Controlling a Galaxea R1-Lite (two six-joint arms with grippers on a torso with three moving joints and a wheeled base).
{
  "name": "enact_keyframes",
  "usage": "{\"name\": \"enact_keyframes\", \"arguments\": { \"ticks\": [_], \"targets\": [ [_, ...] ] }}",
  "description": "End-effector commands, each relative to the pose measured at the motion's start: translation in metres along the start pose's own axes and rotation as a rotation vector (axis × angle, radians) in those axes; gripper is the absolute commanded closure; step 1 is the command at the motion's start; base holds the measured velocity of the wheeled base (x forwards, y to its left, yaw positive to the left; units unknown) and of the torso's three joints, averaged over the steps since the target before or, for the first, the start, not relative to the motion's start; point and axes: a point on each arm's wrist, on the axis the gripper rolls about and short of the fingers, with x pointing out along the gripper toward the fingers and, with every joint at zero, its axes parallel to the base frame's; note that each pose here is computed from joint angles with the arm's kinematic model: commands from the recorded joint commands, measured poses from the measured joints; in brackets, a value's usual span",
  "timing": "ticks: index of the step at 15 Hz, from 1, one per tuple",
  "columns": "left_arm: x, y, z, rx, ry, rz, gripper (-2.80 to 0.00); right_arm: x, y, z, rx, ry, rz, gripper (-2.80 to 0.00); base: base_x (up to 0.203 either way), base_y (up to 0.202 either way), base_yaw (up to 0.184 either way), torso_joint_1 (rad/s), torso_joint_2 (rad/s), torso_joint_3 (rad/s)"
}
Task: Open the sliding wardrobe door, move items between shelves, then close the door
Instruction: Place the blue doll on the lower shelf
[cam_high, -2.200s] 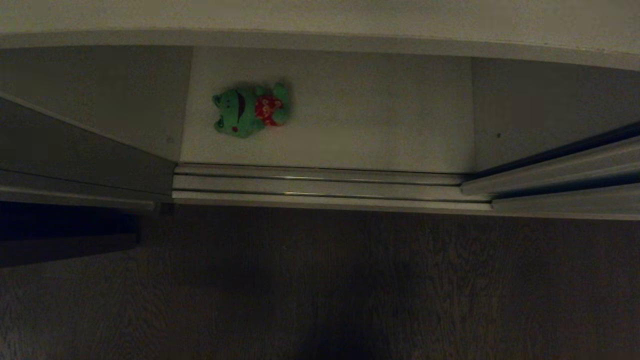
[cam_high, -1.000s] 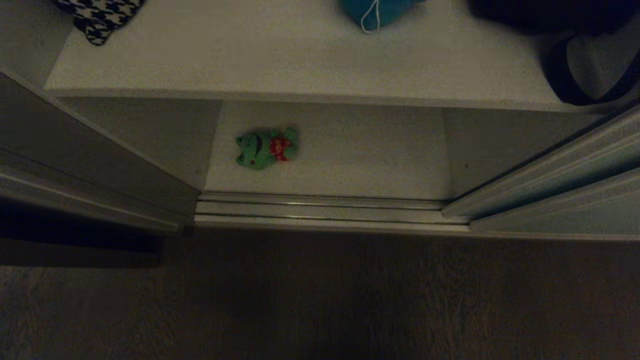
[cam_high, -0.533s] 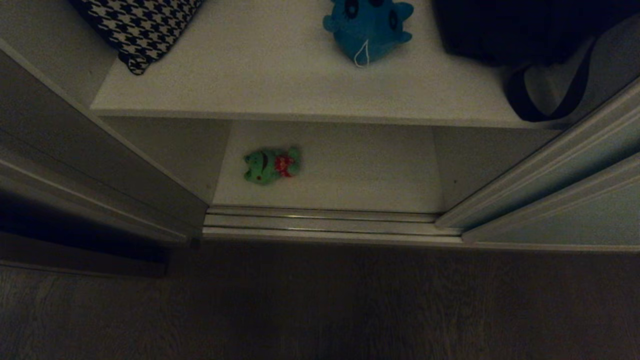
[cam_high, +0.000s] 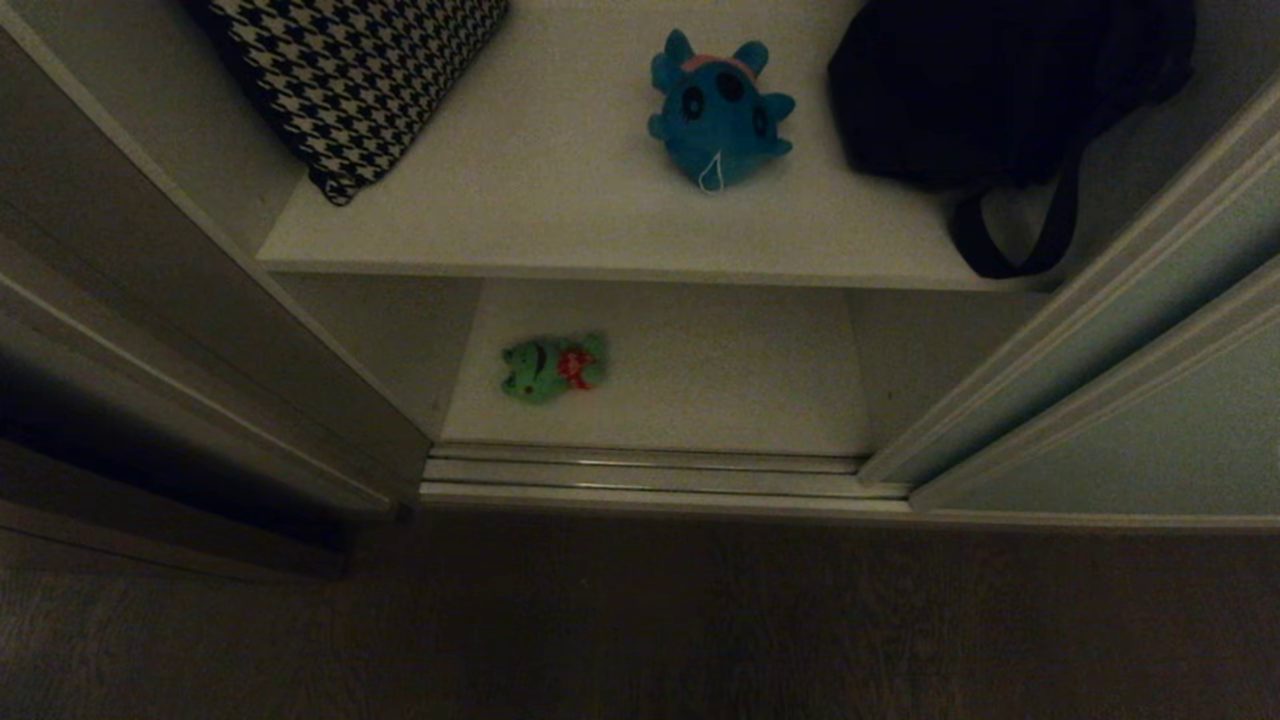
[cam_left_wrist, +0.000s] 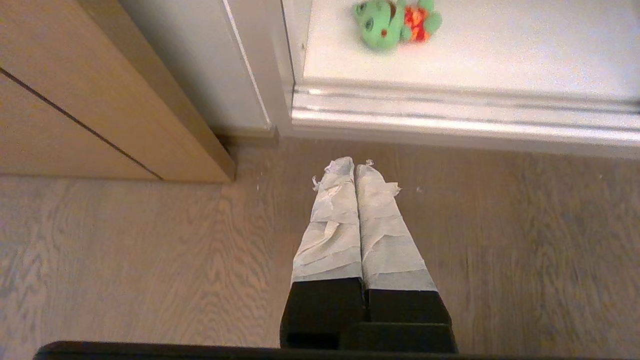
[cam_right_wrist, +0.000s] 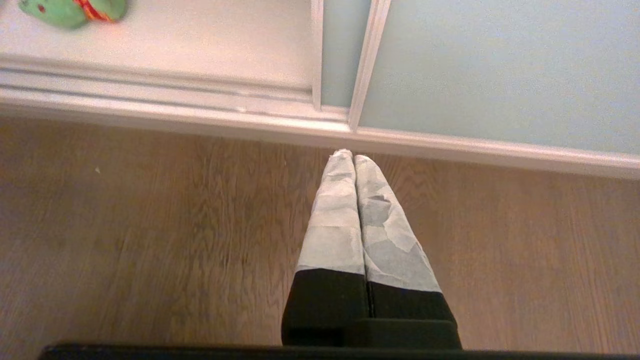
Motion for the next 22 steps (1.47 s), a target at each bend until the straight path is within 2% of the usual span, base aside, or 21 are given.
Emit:
{"name": "enact_keyframes", "arguments": {
  "ticks": [1, 9, 17, 22],
  "targets": [
    [0.0003, 0.0000, 0.0001, 0.000, 0.003, -0.001, 0.00, 0.0000, 0.0000, 0.0002, 0.000, 0.000, 0.001, 0.00, 0.000, 0.000, 0.000, 0.002, 0.00, 0.189],
    [0.0003, 0.0000, 0.0001, 0.001, 0.003, 0.002, 0.00, 0.0001, 0.0000, -0.0002, 0.000, 0.001, 0.001, 0.00, 0.000, 0.000, 0.000, 0.003, 0.00, 0.199],
    [0.0003, 0.0001, -0.0001, 0.002, 0.005, 0.004, 0.00, 0.0000, 0.0000, 0.0001, 0.000, 0.000, 0.001, 0.00, 0.000, 0.000, 0.000, 0.001, 0.00, 0.028],
    [0.0003, 0.0001, -0.0001, 0.002, 0.005, 0.002, 0.00, 0.0000, 0.0000, 0.0002, 0.000, 0.000, 0.001, 0.00, 0.161, 0.000, -0.001, 0.003, 0.00, 0.004]
  ]
}}
